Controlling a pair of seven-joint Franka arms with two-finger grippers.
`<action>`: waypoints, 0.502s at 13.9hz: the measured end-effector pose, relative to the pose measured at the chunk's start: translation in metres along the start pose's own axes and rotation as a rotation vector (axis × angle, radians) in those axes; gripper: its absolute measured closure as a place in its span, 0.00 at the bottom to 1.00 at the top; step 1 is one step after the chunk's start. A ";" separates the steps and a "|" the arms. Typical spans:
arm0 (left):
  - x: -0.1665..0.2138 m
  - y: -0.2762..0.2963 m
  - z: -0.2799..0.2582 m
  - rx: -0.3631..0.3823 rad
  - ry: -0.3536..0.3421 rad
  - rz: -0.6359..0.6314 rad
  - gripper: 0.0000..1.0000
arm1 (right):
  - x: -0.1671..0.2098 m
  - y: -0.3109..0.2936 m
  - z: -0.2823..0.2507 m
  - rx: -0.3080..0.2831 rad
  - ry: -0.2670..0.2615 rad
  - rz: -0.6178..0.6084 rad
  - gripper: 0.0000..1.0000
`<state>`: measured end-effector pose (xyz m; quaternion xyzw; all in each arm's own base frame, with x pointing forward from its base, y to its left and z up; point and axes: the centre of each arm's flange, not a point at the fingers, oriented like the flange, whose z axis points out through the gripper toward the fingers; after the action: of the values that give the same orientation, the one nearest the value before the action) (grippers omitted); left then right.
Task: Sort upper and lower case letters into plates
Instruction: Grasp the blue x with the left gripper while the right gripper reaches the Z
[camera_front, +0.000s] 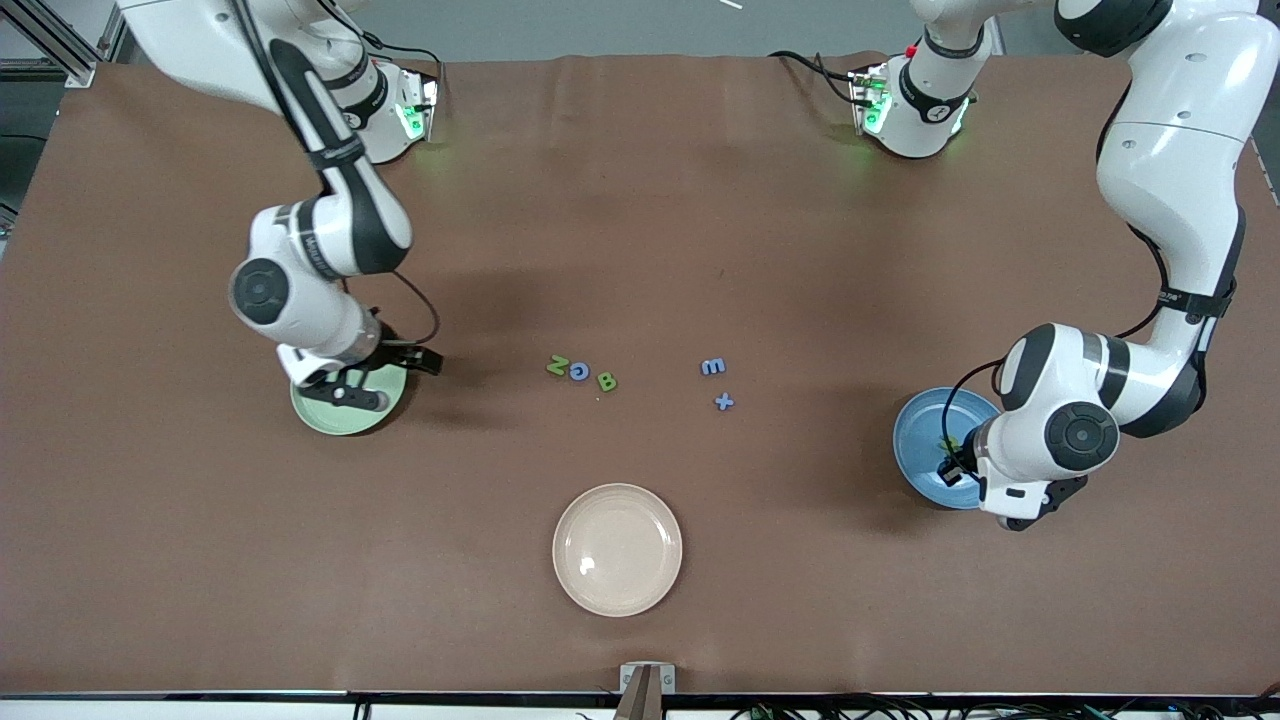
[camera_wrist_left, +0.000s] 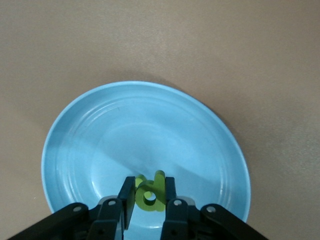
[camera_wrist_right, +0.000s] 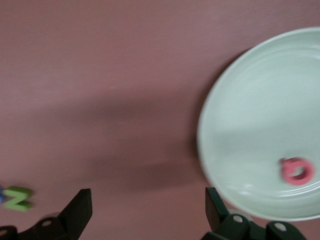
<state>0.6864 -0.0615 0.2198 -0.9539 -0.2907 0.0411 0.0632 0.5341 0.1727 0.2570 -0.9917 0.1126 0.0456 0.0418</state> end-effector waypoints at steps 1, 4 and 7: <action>-0.001 0.002 -0.001 -0.005 0.002 0.002 0.62 | -0.009 -0.022 0.003 0.006 0.018 0.015 0.00; -0.011 0.015 -0.006 -0.023 0.006 0.020 0.33 | -0.024 -0.070 0.031 0.023 0.066 0.062 0.00; -0.045 0.053 -0.024 -0.065 0.004 0.035 0.02 | -0.029 -0.107 0.069 0.026 0.079 0.106 0.00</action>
<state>0.6812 -0.1326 0.2373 -0.9604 -0.2751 0.0309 0.0319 0.5244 0.2897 0.1994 -0.9847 0.1672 0.0071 0.0476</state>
